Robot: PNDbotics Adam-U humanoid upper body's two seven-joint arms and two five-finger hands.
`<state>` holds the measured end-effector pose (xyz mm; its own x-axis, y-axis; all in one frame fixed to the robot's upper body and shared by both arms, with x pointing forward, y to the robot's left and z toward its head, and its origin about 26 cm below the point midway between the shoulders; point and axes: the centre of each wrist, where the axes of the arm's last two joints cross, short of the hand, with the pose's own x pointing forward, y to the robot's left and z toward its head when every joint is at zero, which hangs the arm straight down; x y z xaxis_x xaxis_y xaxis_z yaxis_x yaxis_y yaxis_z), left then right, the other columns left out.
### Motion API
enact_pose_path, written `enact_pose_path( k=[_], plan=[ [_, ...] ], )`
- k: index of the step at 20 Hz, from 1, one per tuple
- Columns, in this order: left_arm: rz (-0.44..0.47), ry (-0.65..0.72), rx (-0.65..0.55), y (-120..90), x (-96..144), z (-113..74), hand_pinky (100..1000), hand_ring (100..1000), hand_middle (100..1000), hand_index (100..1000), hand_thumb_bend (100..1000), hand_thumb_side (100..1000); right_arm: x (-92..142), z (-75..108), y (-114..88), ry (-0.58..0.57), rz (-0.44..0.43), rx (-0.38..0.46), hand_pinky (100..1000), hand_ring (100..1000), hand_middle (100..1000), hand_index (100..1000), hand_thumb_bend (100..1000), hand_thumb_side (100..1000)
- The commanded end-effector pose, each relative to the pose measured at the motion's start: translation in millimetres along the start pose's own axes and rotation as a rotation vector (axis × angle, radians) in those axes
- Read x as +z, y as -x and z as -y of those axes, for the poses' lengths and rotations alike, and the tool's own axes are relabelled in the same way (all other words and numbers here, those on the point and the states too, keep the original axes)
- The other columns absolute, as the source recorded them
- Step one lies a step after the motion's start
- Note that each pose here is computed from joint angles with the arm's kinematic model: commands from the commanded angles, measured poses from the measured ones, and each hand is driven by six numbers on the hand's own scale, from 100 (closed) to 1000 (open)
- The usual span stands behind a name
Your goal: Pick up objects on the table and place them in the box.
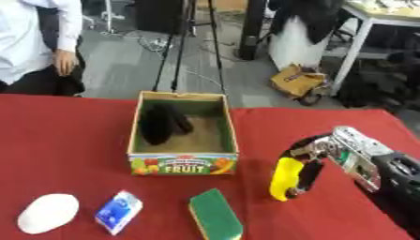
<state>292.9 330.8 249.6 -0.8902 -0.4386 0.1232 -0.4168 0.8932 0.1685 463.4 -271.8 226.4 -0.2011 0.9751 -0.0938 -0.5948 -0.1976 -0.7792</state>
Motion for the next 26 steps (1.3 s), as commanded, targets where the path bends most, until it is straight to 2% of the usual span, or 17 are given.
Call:
enact_pose_path(
  k=[1,6,17,25,26],
  plan=[
    [0.033,0.0,-0.012,-3.2,-8.9,-4.8,938,950,802,860,100,1000,7.4,8.2,5.0,0.021,-0.011,0.005,776,930,966,1000,492,419],
    [0.034,0.0,-0.013,-3.3,-9.6,-5.0,937,950,802,860,100,1000,7.4,8.8,3.6,0.022,-0.005,0.007,752,897,937,1000,473,449],
    [0.033,0.001,-0.015,-3.3,-9.7,-5.3,938,949,803,860,100,1000,7.9,11.1,-0.5,0.026,0.008,0.005,746,886,908,1000,453,474],
    [0.036,0.001,-0.014,-3.3,-10.5,-5.3,937,949,803,860,100,995,8.0,11.8,-1.8,0.027,0.011,-0.003,736,856,846,985,426,484],
    [0.036,0.001,-0.014,-3.3,-10.6,-5.4,936,948,803,860,100,994,7.9,11.8,-1.8,0.027,0.01,-0.004,730,843,813,970,413,491]
  ],
)
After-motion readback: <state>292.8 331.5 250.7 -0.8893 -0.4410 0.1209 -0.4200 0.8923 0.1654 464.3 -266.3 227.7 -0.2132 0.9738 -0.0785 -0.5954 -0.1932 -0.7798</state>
